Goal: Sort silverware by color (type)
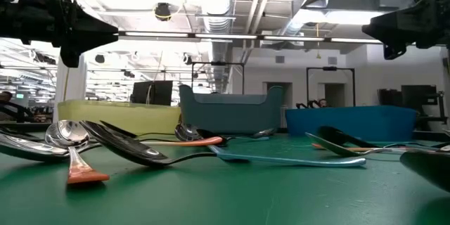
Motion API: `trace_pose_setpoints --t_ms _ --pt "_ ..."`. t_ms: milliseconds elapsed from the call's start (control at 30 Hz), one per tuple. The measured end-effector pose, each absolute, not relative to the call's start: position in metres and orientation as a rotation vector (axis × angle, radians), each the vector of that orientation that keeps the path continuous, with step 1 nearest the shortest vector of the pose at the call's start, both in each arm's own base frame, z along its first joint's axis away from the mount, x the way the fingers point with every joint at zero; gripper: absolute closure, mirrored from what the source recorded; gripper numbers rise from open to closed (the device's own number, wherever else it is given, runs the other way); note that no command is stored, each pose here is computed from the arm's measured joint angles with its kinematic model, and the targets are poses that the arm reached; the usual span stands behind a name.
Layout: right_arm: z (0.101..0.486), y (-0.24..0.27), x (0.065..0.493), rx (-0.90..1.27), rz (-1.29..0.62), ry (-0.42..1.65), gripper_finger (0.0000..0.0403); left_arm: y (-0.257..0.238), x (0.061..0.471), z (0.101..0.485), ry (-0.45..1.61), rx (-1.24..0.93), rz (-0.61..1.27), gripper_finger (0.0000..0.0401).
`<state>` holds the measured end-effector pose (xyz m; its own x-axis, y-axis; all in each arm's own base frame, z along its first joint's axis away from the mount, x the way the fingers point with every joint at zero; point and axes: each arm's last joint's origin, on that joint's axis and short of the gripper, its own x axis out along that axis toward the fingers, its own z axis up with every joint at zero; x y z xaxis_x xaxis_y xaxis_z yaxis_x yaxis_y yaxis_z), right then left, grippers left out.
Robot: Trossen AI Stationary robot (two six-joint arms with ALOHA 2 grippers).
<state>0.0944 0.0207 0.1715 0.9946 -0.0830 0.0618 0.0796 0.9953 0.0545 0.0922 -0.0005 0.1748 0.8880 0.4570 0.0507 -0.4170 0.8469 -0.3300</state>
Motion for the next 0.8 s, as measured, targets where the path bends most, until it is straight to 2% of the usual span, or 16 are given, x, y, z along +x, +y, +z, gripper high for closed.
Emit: trace_pose_setpoints --t_ms 200,333,600,800 --pt "0.1715 0.0206 0.0944 0.052 -0.085 -0.064 0.0280 -0.0006 0.0923 0.1746 -0.134 -0.350 0.457 0.0308" --pt "0.1722 0.0169 0.0943 0.056 -0.177 -0.071 0.0280 -0.0012 0.0926 0.1746 -0.147 -0.424 0.431 0.0308" --pt "0.1728 0.0139 0.0947 0.063 -0.208 -0.078 0.0280 -0.0012 0.0926 0.1750 -0.170 -0.508 0.424 0.0308" --pt "0.1808 0.0133 0.0938 0.273 -0.195 -0.178 0.0280 -0.0009 0.0925 0.1747 -0.161 -0.474 0.436 0.0308"
